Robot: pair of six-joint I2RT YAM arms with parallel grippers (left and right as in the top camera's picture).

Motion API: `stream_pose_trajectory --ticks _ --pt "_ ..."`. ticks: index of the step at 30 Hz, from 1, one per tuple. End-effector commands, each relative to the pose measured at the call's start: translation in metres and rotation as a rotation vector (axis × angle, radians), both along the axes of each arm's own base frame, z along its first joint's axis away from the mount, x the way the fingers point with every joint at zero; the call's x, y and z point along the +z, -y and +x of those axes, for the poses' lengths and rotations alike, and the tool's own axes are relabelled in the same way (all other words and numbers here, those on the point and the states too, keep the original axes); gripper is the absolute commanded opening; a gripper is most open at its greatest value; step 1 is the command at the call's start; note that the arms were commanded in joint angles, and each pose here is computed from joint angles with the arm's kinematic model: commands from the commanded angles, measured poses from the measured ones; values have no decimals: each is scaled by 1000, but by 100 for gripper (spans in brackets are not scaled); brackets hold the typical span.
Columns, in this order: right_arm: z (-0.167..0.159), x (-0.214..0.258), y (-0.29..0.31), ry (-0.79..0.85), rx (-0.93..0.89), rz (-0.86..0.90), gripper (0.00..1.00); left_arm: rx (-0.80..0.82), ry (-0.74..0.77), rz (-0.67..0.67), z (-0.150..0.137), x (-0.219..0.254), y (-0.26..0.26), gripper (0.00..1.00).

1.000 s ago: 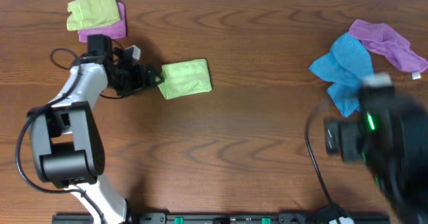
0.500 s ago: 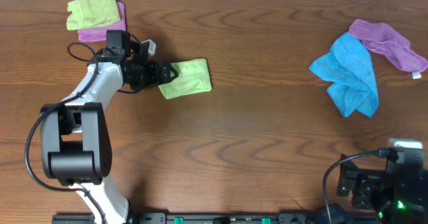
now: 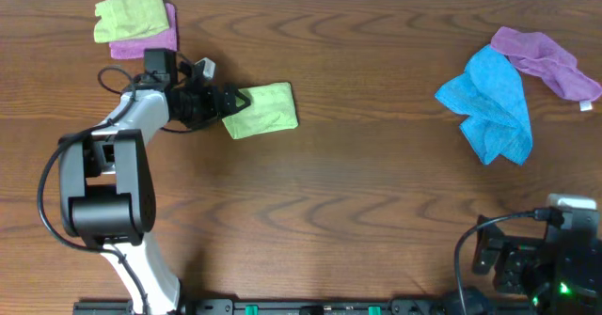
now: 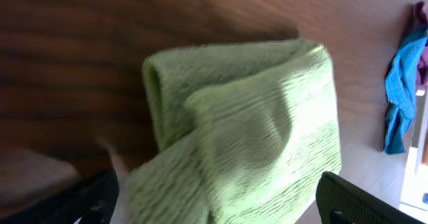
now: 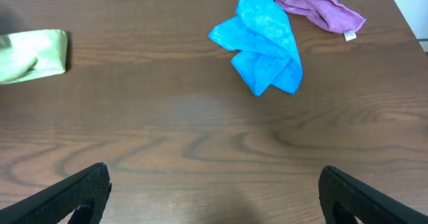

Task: Fold the cloth
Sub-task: 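Lift and carry the folded cloth with the left gripper to the top-left stack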

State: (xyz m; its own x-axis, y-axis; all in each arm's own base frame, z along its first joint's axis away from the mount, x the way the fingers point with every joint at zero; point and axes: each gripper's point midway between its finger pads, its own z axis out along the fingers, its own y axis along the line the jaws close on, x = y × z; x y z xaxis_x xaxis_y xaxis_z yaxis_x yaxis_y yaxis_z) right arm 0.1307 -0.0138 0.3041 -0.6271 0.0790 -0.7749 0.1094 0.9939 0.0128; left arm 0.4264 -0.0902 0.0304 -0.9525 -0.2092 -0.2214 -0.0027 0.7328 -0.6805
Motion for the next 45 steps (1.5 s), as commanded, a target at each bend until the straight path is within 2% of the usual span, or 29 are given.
stream_pose_trajectory --ticks 1,6,11,12,13,14,15,21,27,31,34,36,41,45 --pt "3 0 0 1 -26 21 99 -6 -65 -47 -16 -18 9 95" --pt "6 2 -1 9 -33 32 99 -19 -75 -65 -23 -25 27 95" --pt "9 -1 -6 -11 -17 44 99 -14 -90 -94 -18 -38 56 94" --pt "9 -1 -7 -12 -13 49 99 -5 -107 -105 -18 -45 62 73" --pt "9 -1 -8 -12 -9 53 99 4 -120 -112 -17 -52 65 34" --pt "9 0 -9 -12 -6 57 99 14 -132 -125 -16 -58 69 9" --pt "9 1 -10 -10 -4 63 99 22 -139 -147 -14 -64 73 6" --pt "5 3 -8 -10 -6 65 99 27 -110 -216 2 -67 76 6" --pt "3 1 -8 -22 -6 61 99 -31 29 -291 44 -14 87 6" --pt "1 -1 -7 -34 -7 57 99 -71 114 -276 72 25 89 6" --pt "-1 -3 -7 -46 -7 53 98 -113 177 -209 88 50 85 6" --pt "-2 -4 -6 -52 -8 51 98 -129 212 -118 98 63 75 6" --pt "-2 -4 -6 -52 -8 51 98 -138 313 182 123 93 30 6" --pt "-2 -4 -6 -52 -8 52 98 -98 391 267 143 117 1 6"
